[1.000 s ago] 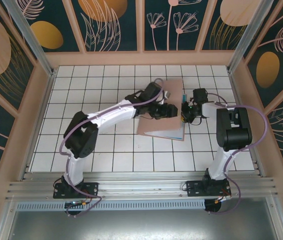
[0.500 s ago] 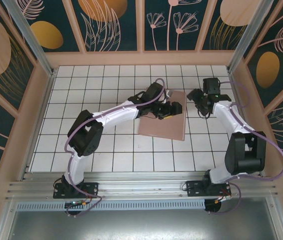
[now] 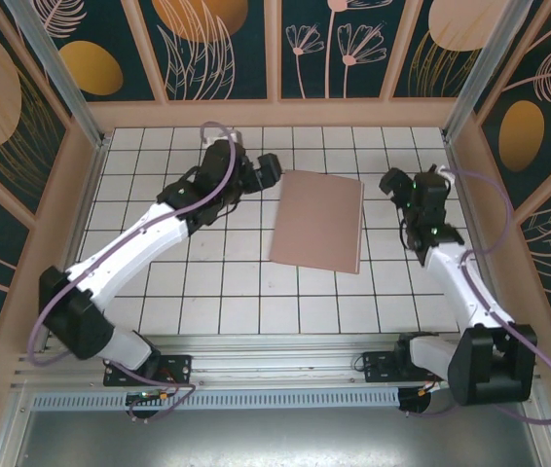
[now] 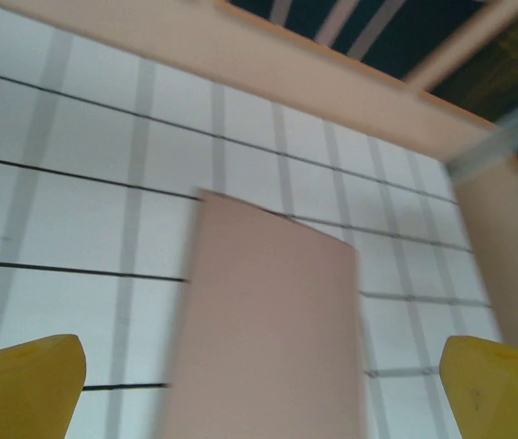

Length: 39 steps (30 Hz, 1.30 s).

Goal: Put the files into the folder

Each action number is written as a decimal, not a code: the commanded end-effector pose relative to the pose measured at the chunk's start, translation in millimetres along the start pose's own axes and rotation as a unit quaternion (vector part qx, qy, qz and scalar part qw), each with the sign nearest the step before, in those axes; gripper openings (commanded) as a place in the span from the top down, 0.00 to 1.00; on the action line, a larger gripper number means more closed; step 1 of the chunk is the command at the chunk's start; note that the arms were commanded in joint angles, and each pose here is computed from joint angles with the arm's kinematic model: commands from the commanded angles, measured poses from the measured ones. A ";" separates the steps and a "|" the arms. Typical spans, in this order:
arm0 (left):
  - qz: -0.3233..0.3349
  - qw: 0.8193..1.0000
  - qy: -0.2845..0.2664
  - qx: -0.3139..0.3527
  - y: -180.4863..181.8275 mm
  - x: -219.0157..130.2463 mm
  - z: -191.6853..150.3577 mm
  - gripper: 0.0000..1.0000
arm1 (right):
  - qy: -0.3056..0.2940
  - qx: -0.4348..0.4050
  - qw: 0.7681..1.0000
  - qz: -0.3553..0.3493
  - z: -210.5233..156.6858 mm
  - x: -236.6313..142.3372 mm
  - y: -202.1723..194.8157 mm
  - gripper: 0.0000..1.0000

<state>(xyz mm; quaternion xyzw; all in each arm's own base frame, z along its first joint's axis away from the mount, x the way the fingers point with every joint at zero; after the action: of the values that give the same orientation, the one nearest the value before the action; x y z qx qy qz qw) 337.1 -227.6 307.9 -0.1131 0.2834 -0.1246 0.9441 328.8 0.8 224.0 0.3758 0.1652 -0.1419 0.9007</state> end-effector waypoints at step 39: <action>0.342 0.925 -0.132 0.104 278.4 0.8 -100.4 0.01 | -0.153 -0.181 0.968 0.076 -43.9 29.3 -78.5 0.01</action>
<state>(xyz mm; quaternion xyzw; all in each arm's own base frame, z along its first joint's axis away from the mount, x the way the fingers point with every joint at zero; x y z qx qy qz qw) 316.3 17.3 145.4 0.0962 0.2071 0.2169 0.9491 311.2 -21.0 117.5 0.1950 0.0570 -0.0887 0.9751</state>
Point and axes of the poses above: each hand's point on the last joint's axis, 136 mm out from that joint toward the fingers, its own x axis out along the fingers, its own y axis along the line the jaws close on, z = x × y, the point moved 5 cm from there along -x, back along the fingers, and after that the axes turned 14 degrees about x, right-handed, at the moved point
